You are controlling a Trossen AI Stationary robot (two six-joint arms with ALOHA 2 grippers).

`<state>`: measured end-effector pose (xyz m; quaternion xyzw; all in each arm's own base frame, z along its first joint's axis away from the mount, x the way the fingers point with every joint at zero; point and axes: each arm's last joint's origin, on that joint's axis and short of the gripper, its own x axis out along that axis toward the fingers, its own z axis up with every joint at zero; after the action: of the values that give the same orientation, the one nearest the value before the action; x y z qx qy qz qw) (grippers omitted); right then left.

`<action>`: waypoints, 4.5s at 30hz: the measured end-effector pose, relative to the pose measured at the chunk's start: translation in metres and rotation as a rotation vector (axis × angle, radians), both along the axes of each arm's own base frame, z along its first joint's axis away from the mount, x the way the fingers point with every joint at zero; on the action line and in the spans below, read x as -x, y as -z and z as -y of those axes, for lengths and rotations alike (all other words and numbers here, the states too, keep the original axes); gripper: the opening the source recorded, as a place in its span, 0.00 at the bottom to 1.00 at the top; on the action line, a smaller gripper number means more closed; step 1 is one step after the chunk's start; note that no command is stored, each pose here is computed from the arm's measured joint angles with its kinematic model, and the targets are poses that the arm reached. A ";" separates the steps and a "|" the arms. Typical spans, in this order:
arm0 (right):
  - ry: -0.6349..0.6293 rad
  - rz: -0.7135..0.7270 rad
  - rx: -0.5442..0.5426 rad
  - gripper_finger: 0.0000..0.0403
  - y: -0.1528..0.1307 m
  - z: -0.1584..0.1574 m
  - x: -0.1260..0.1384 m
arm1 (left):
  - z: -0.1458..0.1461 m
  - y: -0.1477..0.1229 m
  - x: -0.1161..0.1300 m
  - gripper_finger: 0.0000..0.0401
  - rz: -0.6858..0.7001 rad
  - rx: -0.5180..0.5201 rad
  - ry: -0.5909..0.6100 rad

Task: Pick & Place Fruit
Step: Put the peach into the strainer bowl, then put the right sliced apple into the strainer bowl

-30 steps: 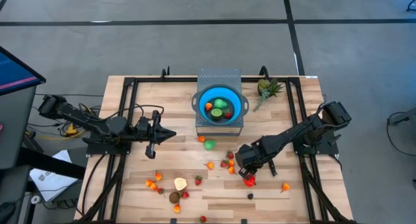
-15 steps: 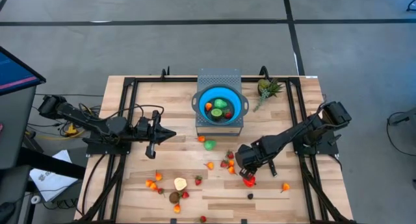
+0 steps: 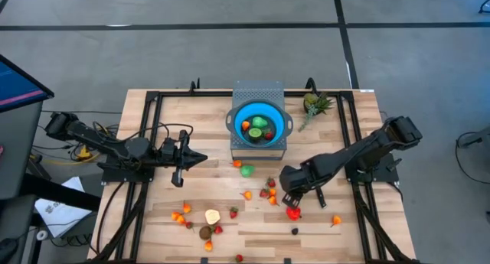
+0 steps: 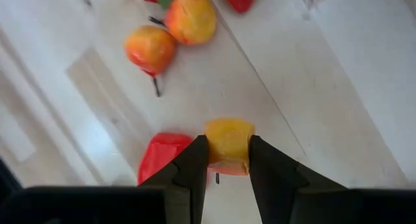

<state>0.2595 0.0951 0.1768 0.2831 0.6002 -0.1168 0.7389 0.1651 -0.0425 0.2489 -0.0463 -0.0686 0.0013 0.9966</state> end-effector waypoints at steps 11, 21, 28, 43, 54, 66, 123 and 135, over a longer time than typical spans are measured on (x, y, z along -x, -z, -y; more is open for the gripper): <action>-0.038 0.125 0.001 0.23 -0.026 0.005 0.007 | 0.000 0.000 0.000 0.00 0.000 0.000 0.000; -0.100 0.244 0.040 0.23 -0.046 0.015 0.010 | 0.000 0.000 0.000 0.00 0.001 0.000 0.000; -0.132 0.408 0.054 0.23 -0.065 0.028 0.006 | 0.000 0.000 0.000 0.00 0.001 0.000 0.000; -0.169 0.880 0.165 0.23 -0.119 0.059 0.001 | 0.000 0.000 0.000 0.00 0.001 0.000 0.000; 0.049 0.963 0.449 0.23 -0.134 0.103 -0.001 | 0.000 0.000 0.000 0.00 0.001 0.000 0.000; 0.178 0.897 0.567 0.26 -0.131 0.128 0.000 | 0.000 0.000 0.000 0.00 0.001 0.000 0.000; -0.041 0.520 -0.086 0.03 -0.115 -0.016 0.081 | 0.000 0.000 0.000 0.00 0.000 0.000 0.000; -0.077 0.479 -0.096 0.01 -0.108 -0.029 0.084 | 0.000 0.000 0.000 0.00 0.000 0.000 0.000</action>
<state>0.1758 0.1236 0.2851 0.3142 0.4233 0.0106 0.8497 0.1650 -0.0424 0.2490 -0.0465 -0.0689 0.0013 0.9965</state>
